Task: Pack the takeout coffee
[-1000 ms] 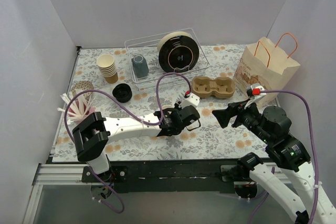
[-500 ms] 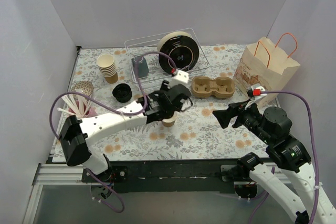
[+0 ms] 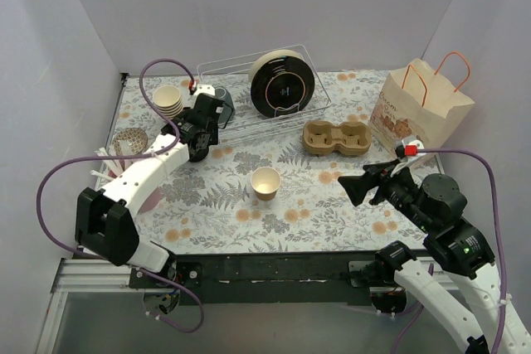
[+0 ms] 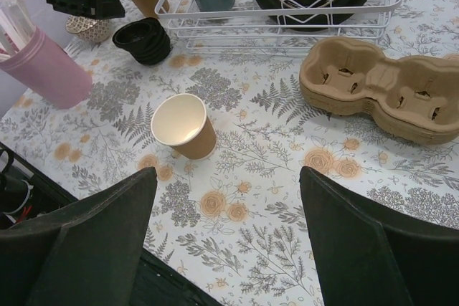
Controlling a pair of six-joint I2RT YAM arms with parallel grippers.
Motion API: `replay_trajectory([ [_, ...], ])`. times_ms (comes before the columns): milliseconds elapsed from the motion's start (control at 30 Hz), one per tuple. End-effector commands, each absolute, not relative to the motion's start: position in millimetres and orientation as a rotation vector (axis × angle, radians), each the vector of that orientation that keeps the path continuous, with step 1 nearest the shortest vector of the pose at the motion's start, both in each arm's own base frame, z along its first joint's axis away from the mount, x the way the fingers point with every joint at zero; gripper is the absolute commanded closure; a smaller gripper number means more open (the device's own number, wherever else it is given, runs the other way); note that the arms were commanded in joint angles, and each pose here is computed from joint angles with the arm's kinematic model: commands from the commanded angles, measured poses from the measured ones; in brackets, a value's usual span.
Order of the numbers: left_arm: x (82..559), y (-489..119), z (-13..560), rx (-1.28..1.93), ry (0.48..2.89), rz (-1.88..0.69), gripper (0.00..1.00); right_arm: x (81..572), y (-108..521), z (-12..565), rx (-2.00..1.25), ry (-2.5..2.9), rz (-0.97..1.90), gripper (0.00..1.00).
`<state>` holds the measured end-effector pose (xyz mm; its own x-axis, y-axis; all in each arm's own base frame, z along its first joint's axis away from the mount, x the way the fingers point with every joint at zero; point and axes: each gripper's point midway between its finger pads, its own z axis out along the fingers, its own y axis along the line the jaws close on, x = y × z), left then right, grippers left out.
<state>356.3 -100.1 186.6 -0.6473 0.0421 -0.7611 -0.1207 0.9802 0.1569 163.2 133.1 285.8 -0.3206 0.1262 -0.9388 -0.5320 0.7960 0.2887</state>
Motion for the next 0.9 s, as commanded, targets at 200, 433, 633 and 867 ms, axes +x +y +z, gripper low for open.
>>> replay_trajectory([
  [200,388,-80,145,0.005,2.388,0.199,0.6,162,126,298,-0.336,1.723,0.637,0.12],
  [433,388,-88,118,0.059,2.454,0.169,0.59,164,125,300,-0.343,1.712,0.625,0.11],
  [633,390,-87,109,0.083,2.462,0.19,0.57,166,126,299,-0.345,1.712,0.622,0.11],
  [867,395,-79,99,0.082,2.471,0.263,0.6,166,126,299,-0.347,1.714,0.621,0.11],
])
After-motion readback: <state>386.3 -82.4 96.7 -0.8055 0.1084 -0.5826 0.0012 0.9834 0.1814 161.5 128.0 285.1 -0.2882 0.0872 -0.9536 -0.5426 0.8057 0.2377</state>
